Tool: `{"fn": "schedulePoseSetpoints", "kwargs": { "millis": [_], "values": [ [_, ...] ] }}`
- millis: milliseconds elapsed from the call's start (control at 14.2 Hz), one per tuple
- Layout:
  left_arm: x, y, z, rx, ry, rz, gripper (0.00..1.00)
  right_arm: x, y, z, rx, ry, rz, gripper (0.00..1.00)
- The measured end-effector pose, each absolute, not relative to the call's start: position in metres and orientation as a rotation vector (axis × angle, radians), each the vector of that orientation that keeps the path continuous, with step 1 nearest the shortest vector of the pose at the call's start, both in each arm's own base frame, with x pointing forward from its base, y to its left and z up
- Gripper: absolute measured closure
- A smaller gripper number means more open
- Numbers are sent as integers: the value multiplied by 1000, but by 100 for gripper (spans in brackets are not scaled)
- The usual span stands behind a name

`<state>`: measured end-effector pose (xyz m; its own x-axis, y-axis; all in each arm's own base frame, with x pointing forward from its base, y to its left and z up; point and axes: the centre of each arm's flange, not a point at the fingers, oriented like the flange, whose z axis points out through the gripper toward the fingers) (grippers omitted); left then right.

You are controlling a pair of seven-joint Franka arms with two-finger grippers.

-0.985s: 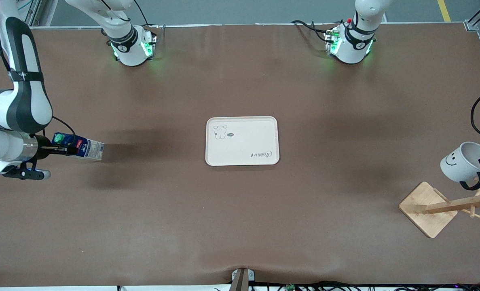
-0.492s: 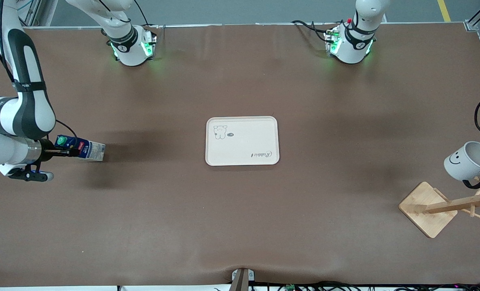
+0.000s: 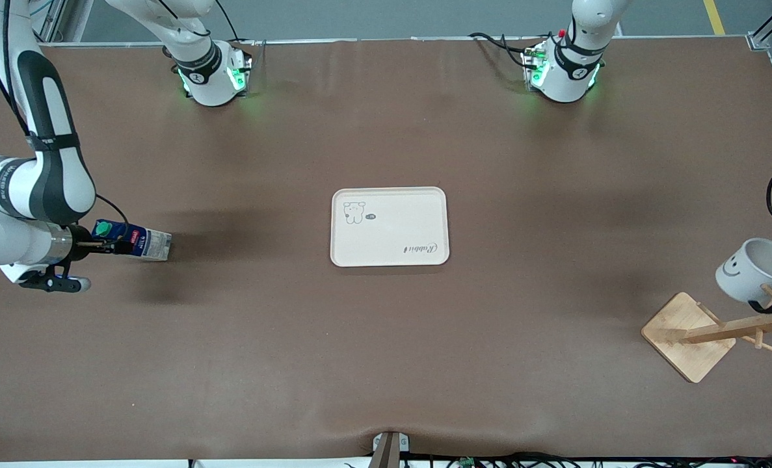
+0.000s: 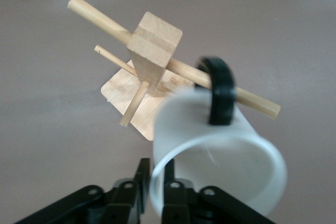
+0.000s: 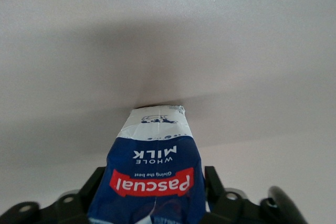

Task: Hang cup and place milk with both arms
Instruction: 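Hang the mug handle on the stand peg with the left gripper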

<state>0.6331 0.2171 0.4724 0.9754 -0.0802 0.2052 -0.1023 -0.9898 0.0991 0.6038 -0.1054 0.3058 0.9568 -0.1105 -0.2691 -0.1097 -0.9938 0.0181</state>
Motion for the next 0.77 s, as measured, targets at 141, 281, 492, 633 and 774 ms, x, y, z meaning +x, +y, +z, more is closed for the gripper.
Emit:
{"fn": "schedulePoseSetpoints", "kwargs": {
  "millis": [141,281,492,633,774],
  "values": [
    [635,214,476,3010,-100,315,58,604,-105,305,3105,-172,-429,0],
    [640,201,486,2999,-35,332,39,604,-103,305,3106,-168,-429,0],
    [641,166,504,2982,43,274,9,603,-101,304,3106,-164,-441,0],
    [634,139,521,2998,68,207,0,601,-99,305,3104,-159,-479,0],
    [626,111,540,3055,43,165,0,598,-98,305,3100,-158,-522,0]
  ]
}}
